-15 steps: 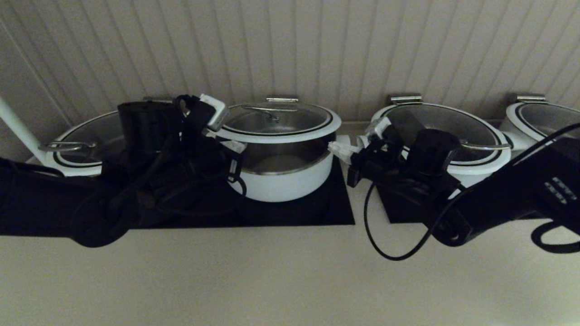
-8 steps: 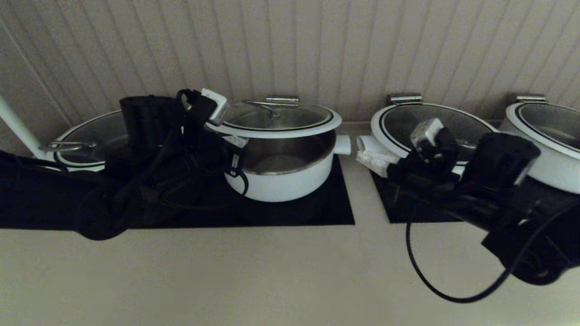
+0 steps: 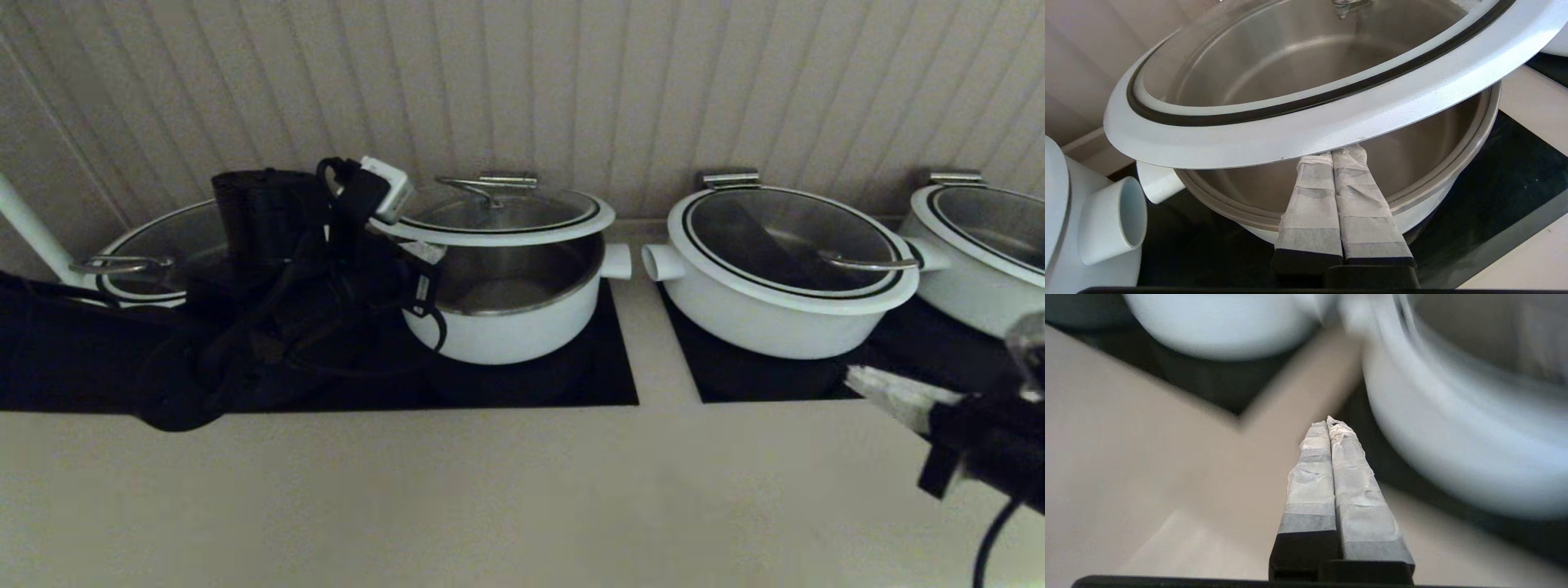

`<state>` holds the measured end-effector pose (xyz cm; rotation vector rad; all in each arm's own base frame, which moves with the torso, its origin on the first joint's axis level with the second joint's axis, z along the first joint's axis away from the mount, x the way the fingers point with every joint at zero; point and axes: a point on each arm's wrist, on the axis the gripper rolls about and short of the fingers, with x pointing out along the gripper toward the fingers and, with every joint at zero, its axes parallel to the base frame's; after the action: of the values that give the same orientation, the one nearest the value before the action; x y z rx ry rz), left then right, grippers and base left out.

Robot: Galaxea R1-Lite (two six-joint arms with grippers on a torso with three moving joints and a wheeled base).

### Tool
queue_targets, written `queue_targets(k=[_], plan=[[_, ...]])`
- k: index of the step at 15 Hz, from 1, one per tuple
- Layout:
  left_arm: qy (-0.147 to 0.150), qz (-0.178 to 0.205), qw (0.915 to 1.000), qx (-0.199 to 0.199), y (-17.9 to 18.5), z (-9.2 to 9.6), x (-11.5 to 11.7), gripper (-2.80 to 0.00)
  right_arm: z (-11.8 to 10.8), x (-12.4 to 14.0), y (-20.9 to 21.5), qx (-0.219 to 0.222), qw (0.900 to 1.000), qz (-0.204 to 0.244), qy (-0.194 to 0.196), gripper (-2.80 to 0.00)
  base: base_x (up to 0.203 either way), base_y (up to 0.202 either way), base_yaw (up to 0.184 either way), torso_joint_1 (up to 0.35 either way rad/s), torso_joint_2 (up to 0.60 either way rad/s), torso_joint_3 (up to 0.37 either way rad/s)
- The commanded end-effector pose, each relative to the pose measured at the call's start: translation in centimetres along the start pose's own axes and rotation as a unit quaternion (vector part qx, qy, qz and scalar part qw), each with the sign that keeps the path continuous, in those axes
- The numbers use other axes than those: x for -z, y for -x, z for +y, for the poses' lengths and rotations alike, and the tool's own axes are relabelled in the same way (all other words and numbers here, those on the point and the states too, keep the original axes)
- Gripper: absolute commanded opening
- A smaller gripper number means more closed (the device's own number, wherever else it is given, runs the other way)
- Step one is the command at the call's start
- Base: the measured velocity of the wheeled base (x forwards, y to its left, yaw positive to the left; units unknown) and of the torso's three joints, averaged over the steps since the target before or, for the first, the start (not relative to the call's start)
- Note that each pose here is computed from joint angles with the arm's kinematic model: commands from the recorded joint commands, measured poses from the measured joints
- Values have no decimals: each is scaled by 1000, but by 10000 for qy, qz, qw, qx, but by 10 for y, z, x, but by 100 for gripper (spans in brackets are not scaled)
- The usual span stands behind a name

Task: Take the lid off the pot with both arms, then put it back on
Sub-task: Open the pot lid completely

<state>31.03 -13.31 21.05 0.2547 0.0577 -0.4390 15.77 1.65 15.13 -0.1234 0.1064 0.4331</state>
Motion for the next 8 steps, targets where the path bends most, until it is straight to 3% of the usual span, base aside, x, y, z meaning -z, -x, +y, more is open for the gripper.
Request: queue_targets(k=[1, 3, 8], plan=[[-18, -66, 10000, -18, 3, 1, -3, -280, 14, 24, 50, 525, 9976, 105, -427, -280, 0, 0, 0, 0, 0, 0], [-39, -93, 9999, -24, 3, 1, -5, -280, 24, 28, 74, 790, 9950, 51, -608, -280, 0, 0, 0, 0, 0, 0], [-127, -104, 9999, -21, 4, 1, -6, -280, 61, 59, 139, 943, 9944, -155, -451, -280, 0, 0, 0, 0, 0, 0]])
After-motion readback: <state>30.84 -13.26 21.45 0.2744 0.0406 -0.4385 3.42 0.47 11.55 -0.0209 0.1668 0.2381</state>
